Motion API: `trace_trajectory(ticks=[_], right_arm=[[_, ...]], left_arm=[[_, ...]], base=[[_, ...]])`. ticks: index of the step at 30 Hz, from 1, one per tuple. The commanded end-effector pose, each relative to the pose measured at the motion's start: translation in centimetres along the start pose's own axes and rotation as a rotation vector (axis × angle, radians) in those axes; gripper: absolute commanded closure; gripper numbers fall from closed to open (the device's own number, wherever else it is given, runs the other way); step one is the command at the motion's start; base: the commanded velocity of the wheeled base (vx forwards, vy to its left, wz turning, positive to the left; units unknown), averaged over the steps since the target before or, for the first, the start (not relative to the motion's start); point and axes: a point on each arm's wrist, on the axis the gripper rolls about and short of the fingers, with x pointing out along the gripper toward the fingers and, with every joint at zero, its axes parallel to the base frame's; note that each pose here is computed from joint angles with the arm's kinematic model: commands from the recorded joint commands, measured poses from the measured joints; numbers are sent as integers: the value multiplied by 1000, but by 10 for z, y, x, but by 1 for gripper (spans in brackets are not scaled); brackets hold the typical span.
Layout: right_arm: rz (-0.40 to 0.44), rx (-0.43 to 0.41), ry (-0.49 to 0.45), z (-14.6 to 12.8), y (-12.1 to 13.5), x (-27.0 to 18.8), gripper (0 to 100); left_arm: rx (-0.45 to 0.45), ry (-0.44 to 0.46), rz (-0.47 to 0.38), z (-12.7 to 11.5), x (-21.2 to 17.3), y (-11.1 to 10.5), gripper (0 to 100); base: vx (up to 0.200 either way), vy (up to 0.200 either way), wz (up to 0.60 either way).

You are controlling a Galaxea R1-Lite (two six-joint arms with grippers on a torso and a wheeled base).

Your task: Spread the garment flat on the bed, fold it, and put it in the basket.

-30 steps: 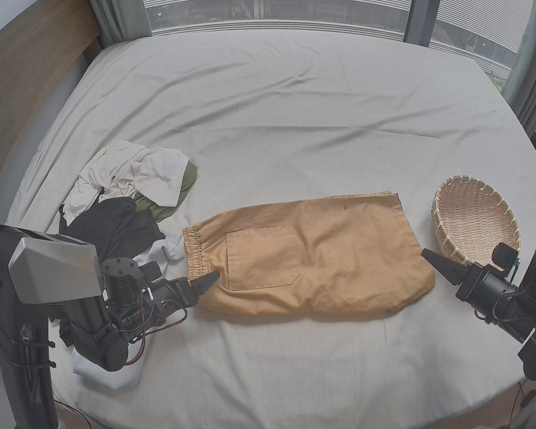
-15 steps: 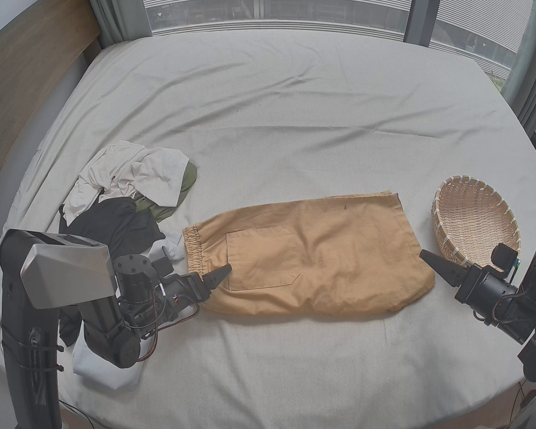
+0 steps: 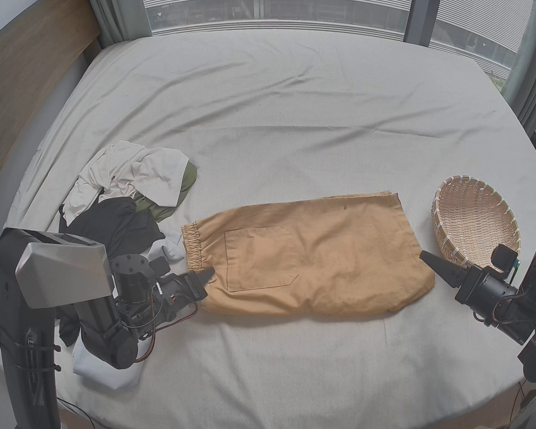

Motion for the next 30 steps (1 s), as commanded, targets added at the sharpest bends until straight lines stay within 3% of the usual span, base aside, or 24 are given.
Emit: trace_trajectory(ticks=[1,19,30], right_arm=[[-11,6,19,-3,-3,4,0],[-20,15,36,-7,-7,9,0],[-23,24,43,-8,-8,10,0]], left_arm=[[-8,-14,-9,14,-27,-16,100],[-51,16,108,24,-112,2,100],[-31,22,89,23,-110,-1,100]], base=[[0,0,0],[0,0,0],[0,0,0]])
